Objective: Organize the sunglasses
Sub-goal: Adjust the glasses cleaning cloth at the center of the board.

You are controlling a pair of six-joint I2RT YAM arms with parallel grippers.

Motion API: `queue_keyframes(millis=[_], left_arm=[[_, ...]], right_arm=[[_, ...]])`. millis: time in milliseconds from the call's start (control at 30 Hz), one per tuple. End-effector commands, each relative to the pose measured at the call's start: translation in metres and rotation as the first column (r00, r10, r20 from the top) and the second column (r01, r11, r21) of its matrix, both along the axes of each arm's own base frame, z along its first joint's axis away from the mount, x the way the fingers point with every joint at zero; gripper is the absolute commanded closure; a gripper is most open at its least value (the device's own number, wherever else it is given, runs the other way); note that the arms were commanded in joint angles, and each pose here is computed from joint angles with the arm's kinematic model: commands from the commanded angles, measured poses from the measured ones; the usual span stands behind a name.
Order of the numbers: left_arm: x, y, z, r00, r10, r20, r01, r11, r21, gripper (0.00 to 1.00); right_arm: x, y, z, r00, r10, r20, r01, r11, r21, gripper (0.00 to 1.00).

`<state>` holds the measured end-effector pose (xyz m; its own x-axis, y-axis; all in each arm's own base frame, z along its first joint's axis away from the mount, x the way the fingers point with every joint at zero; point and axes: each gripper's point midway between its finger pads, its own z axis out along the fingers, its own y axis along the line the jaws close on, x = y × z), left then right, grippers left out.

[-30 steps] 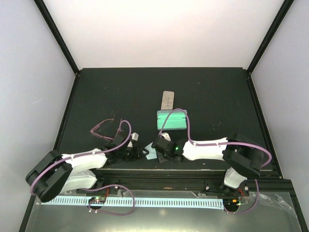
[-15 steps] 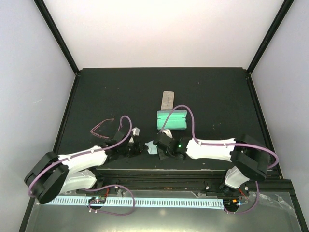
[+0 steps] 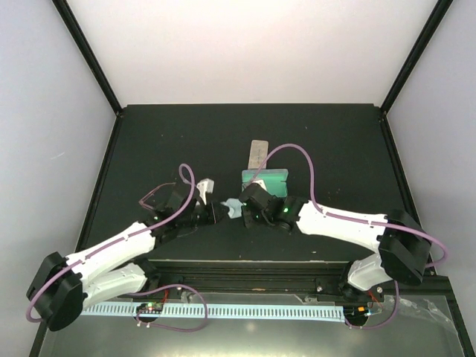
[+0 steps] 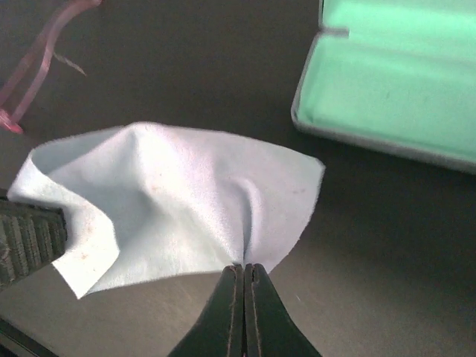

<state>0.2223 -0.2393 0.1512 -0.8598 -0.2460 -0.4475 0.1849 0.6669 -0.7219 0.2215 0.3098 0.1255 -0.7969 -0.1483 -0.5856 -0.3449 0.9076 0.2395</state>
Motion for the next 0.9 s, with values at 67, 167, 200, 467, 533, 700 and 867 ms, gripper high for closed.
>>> queue_keyframes(millis=[67, 167, 200, 467, 533, 700, 867], left_arm=[[-0.041, 0.004, -0.072, 0.981, -0.069, -0.183, 0.071, 0.997, 0.003, 0.98], [-0.058, 0.004, -0.089, 0.968, -0.091, -0.232, 0.095, 0.996, 0.004, 0.99], [-0.063, 0.005, -0.093, 0.965, -0.092, -0.246, 0.096, 0.995, 0.007, 0.98], [-0.076, 0.028, -0.108, 0.958, -0.027, -0.285, 0.051, 0.996, 0.075, 0.71], [-0.074, 0.034, -0.106, 0.963, 0.001, -0.271, 0.029, 0.994, 0.106, 0.68], [-0.060, 0.036, -0.090, 0.981, 0.025, -0.191, 0.001, 0.991, 0.131, 0.64], [-0.038, 0.030, -0.080, 0.991, 0.034, -0.126, -0.009, 0.981, 0.192, 0.66]], right_arm=[[-0.035, -0.011, -0.065, 0.984, 0.095, -0.152, -0.110, 0.990, -0.090, 0.99], [-0.053, -0.015, -0.084, 0.971, 0.118, -0.209, -0.143, 0.984, -0.109, 0.99], [-0.058, -0.017, -0.089, 0.967, 0.121, -0.224, -0.150, 0.982, -0.114, 0.99], [-0.077, -0.028, -0.098, 0.953, 0.121, -0.279, -0.161, 0.979, -0.122, 0.89], [-0.076, -0.031, -0.094, 0.956, 0.113, -0.271, -0.151, 0.981, -0.124, 0.76], [-0.057, -0.036, -0.078, 0.983, 0.061, -0.175, -0.090, 0.983, -0.157, 0.67], [-0.028, -0.024, -0.075, 0.995, 0.036, -0.095, -0.054, 0.979, -0.195, 0.67]])
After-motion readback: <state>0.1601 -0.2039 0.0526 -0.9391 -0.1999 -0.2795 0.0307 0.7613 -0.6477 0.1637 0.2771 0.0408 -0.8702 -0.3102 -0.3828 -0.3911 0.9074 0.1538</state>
